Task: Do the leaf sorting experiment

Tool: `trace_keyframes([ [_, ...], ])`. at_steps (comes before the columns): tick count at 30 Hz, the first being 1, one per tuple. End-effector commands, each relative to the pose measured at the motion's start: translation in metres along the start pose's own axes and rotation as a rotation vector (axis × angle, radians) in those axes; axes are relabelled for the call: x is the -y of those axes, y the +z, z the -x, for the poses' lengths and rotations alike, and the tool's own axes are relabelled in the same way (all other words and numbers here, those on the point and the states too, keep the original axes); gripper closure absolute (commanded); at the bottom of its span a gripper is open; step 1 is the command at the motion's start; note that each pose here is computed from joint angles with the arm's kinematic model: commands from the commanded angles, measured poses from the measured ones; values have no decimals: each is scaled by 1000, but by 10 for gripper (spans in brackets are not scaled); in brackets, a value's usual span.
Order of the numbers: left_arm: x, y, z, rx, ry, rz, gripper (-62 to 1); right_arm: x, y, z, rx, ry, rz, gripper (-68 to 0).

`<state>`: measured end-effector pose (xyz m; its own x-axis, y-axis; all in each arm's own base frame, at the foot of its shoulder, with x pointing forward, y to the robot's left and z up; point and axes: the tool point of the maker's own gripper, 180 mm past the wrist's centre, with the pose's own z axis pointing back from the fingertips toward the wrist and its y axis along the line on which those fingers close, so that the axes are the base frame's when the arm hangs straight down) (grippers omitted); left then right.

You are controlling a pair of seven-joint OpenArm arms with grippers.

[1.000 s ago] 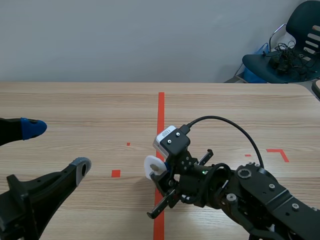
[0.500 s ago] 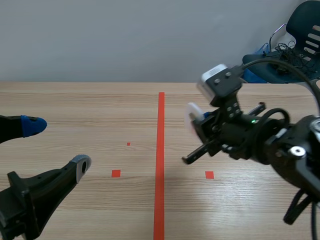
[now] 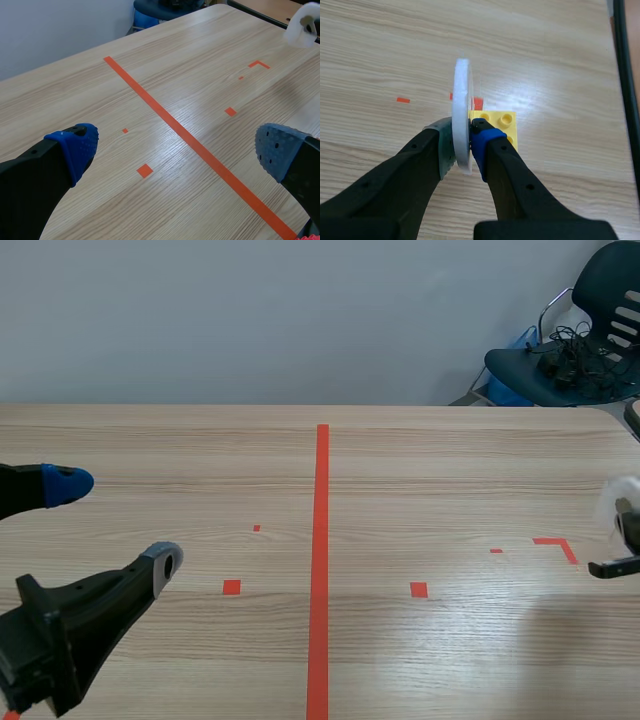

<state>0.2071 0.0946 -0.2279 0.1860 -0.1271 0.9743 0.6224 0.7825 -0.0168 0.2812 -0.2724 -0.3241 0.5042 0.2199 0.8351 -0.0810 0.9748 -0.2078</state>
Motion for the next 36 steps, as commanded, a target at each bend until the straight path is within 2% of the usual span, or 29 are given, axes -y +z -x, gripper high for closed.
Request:
trace_keyframes([
  [1,2,0,-5,21,4,8,-623,7,-9,5,7,-17,15,-63],
  [5,2,0,-5,21,4,8,-623,31,-22,24,17,-58,72,-63],
  [10,2,0,-5,21,4,8,-623,43,-35,19,63,-89,86,-63],
  [14,2,0,-5,21,4,8,-623,52,-40,26,57,-108,111,-73],
  [17,2,0,-5,21,4,8,-623,56,-39,30,72,-112,122,-122],
  [19,2,0,-5,21,4,8,-623,56,-39,34,58,-113,123,-166],
  [23,2,0,-5,21,4,8,-623,57,-39,35,52,-111,123,-342],
  [25,2,0,-5,21,4,8,-623,56,-38,26,71,-96,103,-422],
  [29,2,0,-5,21,4,8,-623,64,-30,-7,103,-80,61,-524],
  [33,2,0,-5,21,4,8,-623,71,-7,-53,158,-83,16,-635],
  [35,2,0,-5,21,4,8,-623,65,3,-75,159,-57,-24,-679],
  [36,2,0,-5,21,4,8,-623,60,8,-85,150,-24,-41,-679],
])
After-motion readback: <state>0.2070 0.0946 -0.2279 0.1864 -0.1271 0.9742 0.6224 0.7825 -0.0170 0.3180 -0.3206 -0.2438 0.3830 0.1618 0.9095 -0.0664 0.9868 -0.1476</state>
